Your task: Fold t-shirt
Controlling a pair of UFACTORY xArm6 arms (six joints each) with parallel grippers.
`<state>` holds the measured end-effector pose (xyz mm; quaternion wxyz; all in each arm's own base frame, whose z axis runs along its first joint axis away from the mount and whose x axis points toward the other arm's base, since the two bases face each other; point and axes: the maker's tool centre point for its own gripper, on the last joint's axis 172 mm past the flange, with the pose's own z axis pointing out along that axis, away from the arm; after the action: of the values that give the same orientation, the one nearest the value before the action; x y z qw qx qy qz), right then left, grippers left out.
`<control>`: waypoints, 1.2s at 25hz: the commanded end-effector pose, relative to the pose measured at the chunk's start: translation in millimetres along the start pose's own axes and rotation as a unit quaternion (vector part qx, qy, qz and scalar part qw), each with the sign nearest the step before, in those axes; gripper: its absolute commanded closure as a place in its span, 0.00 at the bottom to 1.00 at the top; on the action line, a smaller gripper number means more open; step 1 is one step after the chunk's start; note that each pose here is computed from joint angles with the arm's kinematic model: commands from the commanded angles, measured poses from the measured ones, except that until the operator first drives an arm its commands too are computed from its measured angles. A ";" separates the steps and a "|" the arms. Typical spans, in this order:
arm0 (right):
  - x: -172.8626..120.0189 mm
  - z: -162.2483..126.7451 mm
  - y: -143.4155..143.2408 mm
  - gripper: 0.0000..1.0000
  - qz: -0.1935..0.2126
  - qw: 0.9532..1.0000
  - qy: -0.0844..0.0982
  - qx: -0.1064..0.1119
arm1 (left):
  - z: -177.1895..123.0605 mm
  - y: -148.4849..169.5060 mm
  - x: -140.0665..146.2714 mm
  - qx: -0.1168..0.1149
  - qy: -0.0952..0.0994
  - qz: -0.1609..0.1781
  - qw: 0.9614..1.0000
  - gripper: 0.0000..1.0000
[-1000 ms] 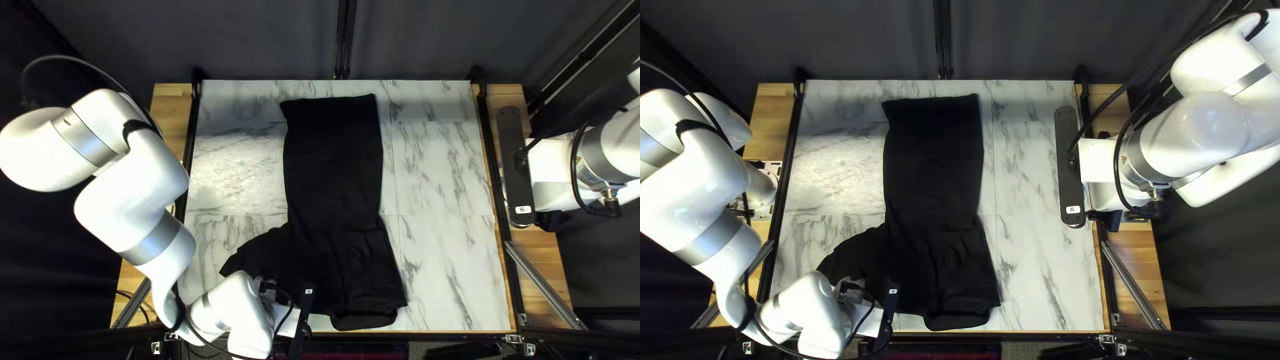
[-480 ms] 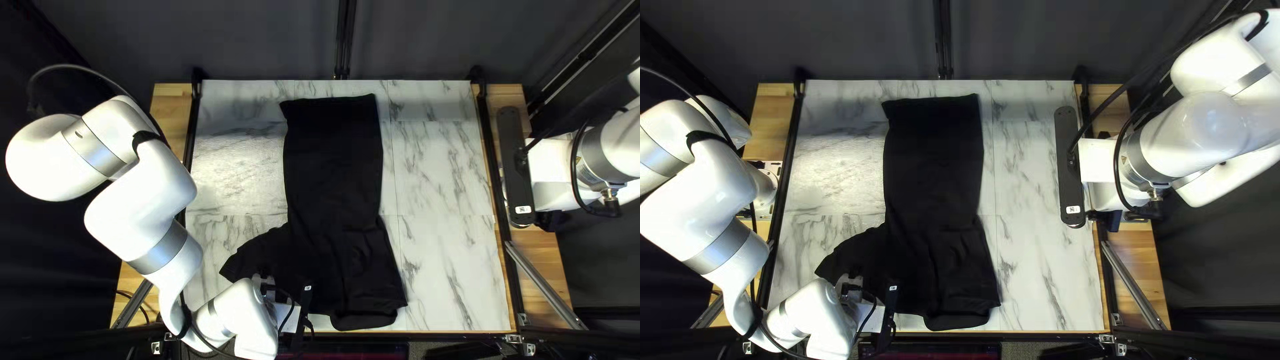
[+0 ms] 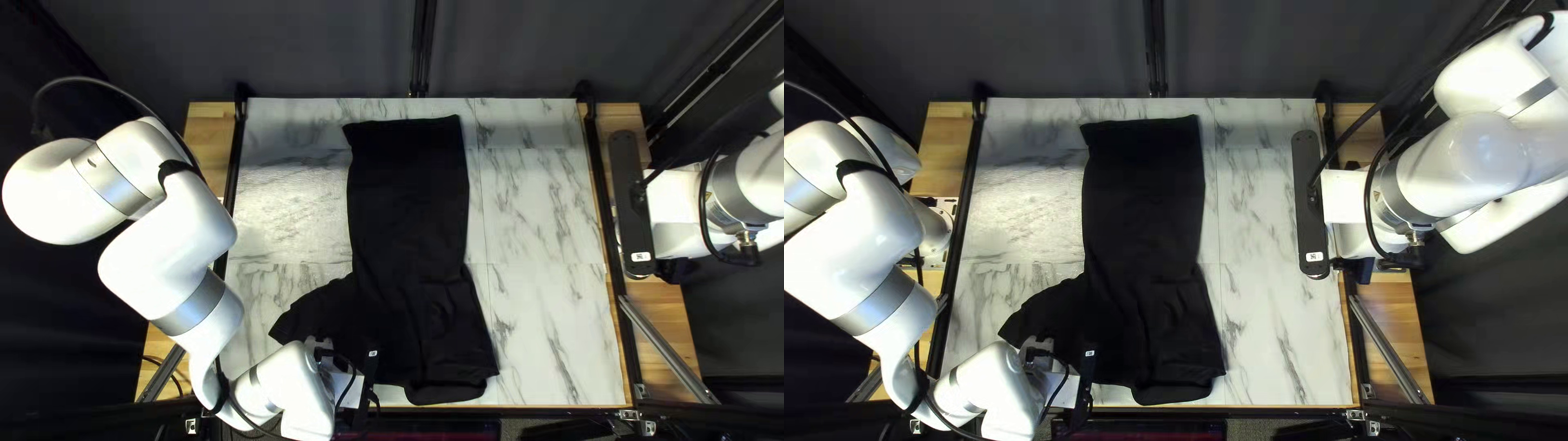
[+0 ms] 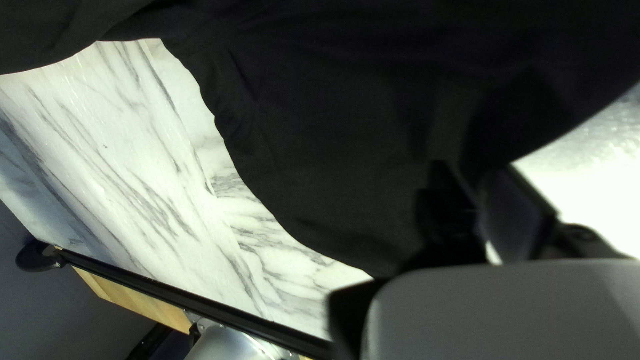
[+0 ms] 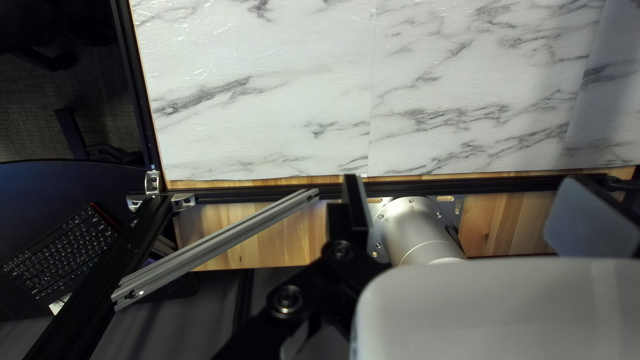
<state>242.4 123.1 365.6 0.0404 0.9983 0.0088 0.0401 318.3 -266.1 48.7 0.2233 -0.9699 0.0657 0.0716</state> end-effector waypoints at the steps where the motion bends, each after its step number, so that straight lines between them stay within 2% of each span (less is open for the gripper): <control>1: 0.0 0.0 0.0 0.00 0.000 1.000 0.000 0.000 | -14.6 -10.6 -1.8 0.005 0.008 0.003 1.000 0.99; 9: 0.0 0.0 0.0 0.00 0.000 1.000 0.000 0.000 | -36.3 -32.3 -23.7 0.027 0.010 0.001 1.000 0.99; 20: 0.0 0.0 0.0 0.00 0.000 1.000 0.000 0.000 | -32.4 -36.6 -39.7 0.037 0.001 -0.013 0.999 0.96; 22: 0.0 0.0 0.0 0.00 0.000 1.000 0.000 0.000 | -34.1 -37.3 -36.2 0.037 0.002 -0.012 0.999 0.95; 30: 0.0 0.0 0.0 0.00 0.000 1.000 0.000 0.000 | -40.9 -55.2 10.9 0.036 0.017 0.014 0.999 0.94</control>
<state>242.4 123.1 365.6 0.0404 0.9983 0.0088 0.0401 330.2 -239.0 104.7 0.2567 -0.9617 0.0762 0.0591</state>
